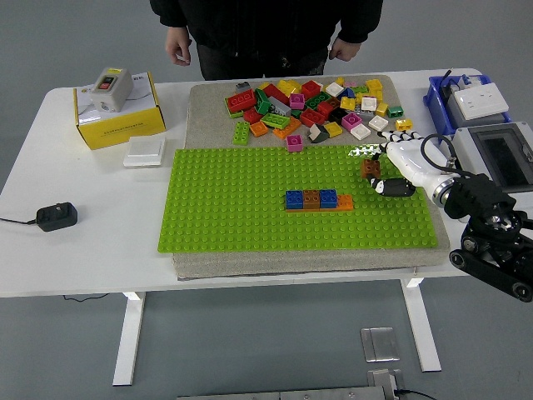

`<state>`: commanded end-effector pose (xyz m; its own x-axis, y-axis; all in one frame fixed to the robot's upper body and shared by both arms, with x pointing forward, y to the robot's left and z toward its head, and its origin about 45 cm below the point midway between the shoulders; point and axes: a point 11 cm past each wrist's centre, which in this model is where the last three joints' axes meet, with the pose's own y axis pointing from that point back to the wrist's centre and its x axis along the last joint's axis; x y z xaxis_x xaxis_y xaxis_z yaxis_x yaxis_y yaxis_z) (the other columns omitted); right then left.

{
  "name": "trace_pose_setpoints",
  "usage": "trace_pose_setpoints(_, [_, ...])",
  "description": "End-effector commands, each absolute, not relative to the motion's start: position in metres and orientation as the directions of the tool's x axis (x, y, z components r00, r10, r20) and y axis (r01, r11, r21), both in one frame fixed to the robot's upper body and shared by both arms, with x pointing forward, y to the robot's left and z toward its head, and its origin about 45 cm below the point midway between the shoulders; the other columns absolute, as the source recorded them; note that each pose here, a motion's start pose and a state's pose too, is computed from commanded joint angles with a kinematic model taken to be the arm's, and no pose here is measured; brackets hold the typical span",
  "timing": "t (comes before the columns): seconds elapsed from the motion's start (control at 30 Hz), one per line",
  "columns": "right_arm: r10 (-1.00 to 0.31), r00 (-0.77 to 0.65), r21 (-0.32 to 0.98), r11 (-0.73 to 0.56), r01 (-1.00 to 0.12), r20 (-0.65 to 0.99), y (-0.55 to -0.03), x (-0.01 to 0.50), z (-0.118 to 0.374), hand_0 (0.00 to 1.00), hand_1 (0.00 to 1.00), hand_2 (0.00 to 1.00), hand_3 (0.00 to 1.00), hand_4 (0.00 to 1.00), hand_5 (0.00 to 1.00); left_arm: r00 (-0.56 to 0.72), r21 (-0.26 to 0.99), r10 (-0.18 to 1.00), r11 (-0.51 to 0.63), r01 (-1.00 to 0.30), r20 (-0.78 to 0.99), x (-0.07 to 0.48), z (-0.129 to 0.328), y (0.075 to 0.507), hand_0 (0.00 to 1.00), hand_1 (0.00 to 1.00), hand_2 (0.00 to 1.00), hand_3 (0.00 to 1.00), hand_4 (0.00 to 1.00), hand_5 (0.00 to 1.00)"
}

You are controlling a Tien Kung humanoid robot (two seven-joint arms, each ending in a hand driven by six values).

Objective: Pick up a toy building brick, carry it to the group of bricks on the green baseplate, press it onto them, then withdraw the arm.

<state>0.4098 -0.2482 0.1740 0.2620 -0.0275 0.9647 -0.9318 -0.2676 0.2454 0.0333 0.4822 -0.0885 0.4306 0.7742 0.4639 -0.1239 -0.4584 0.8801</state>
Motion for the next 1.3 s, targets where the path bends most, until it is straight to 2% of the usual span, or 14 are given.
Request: trace_pose_setpoints(1.3, [-0.056, 0.322, 0.288, -0.326, -0.901, 0.945, -0.219, 0.388, 0.144, 0.998, 0.998, 0.998, 0.493, 0.547, 0.46, 0.426, 0.884, 0.78, -0.453, -0.12, 0.458, 0.031, -0.09, 0.479, 0.637, 0.598, 0.573, 0.658, 0.243, 0.751])
